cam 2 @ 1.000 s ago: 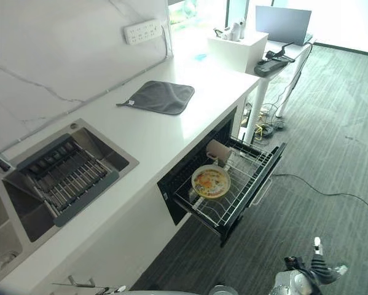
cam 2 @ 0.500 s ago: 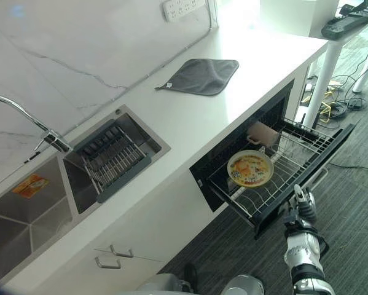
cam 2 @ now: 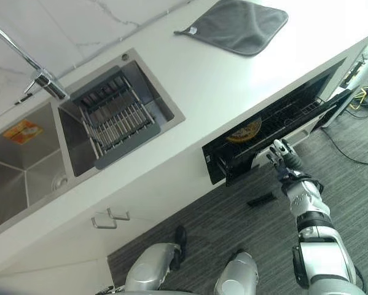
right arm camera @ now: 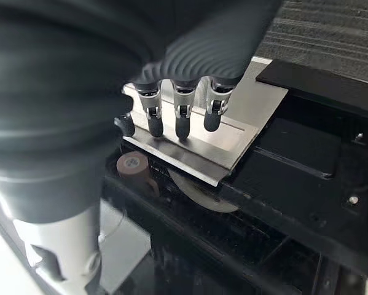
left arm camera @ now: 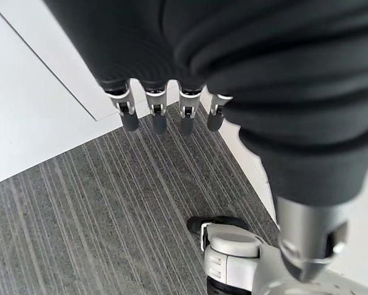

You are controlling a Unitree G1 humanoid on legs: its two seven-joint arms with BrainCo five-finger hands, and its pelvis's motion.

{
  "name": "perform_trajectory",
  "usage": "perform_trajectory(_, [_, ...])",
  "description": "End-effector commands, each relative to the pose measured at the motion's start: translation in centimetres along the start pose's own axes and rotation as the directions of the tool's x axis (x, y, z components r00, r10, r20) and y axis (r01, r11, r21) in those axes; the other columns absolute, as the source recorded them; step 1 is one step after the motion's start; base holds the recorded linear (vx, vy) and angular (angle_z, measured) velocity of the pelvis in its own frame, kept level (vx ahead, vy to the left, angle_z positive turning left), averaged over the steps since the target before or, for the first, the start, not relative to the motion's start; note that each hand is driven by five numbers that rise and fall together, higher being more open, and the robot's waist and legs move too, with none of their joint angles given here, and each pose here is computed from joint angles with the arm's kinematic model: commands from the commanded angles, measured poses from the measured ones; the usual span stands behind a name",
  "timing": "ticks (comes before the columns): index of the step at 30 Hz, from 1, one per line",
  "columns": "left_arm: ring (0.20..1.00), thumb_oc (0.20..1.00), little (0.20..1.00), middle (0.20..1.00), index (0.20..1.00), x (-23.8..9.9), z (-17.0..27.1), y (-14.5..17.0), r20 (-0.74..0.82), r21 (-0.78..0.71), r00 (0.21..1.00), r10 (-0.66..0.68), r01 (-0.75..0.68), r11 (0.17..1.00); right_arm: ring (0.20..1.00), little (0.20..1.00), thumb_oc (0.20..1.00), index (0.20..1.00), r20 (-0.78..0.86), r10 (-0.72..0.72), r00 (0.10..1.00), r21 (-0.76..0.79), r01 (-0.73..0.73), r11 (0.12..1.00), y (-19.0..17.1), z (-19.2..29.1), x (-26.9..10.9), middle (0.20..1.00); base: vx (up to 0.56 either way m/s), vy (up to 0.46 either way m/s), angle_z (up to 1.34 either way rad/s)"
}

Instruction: Place the dishes in the dishwasher.

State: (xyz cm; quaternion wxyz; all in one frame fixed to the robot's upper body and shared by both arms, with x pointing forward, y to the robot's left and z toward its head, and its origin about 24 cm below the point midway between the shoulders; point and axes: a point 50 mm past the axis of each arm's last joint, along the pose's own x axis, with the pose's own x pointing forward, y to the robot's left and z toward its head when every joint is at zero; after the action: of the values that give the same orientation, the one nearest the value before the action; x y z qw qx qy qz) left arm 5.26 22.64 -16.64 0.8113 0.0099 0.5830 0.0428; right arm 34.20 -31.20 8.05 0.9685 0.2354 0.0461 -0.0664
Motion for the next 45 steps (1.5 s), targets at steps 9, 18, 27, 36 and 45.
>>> perform_trajectory(9, [1.000,1.000,1.000,1.000,1.000,-0.3,5.0,4.1,0.146,-0.085,0.987,0.070,-0.058,0.995,1.000,1.000,1.000,1.000,0.297,0.400,0.867,-0.155,-0.370,0.916,15.9,11.7,3.7,1.000,0.02,0.131,0.10])
perform_trajectory(18, [1.000,1.000,1.000,1.000,1.000,-0.6,6.6,5.9,0.166,-0.111,0.980,0.111,-0.094,0.989,1.000,1.000,1.000,1.000,0.344,0.429,0.835,-0.147,-0.403,0.903,18.2,12.5,3.5,1.000,-0.01,-0.004,0.05])
perform_trajectory(27, [1.000,1.000,1.000,1.000,1.000,-0.9,7.6,6.6,0.184,-0.079,0.974,0.134,-0.122,0.989,1.000,1.000,1.000,1.000,0.366,0.374,0.852,-0.102,-0.363,0.926,17.9,12.7,3.7,1.000,-0.01,-0.102,0.10])
perform_trajectory(36, [1.000,1.000,1.000,1.000,1.000,-0.5,5.9,5.5,0.130,-0.114,0.980,0.152,-0.137,0.984,1.000,1.000,1.000,1.000,0.157,0.219,0.963,0.017,-0.225,0.974,11.6,3.1,4.1,1.000,-0.01,-0.110,-0.01])
perform_trajectory(45, [1.000,1.000,1.000,1.000,1.000,-0.2,2.9,3.6,0.087,-0.149,0.983,0.161,-0.147,0.978,1.000,1.000,1.000,1.000,-0.010,0.029,1.000,0.039,-0.029,0.999,3.7,-5.8,0.3,1.000,-0.03,-0.101,-0.10])
